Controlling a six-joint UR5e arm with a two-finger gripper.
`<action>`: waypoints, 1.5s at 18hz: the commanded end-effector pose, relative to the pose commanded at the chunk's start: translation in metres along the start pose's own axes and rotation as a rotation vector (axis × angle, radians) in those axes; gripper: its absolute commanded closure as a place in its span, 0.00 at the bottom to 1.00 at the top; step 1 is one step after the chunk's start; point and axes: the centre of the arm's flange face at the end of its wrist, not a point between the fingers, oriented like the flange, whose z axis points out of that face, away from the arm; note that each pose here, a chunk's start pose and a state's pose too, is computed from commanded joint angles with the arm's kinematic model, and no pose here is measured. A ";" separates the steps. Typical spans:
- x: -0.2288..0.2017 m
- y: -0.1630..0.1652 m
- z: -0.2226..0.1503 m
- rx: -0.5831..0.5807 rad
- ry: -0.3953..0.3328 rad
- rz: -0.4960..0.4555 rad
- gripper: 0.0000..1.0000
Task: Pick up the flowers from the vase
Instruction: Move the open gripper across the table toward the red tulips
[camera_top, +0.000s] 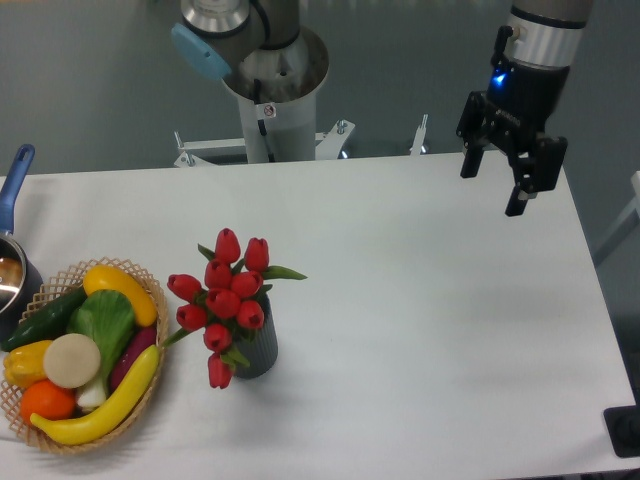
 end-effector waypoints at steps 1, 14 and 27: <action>0.000 -0.001 0.000 0.001 -0.001 0.002 0.00; -0.003 -0.015 0.005 0.053 -0.014 -0.070 0.00; -0.005 -0.025 0.023 0.080 0.011 -0.066 0.00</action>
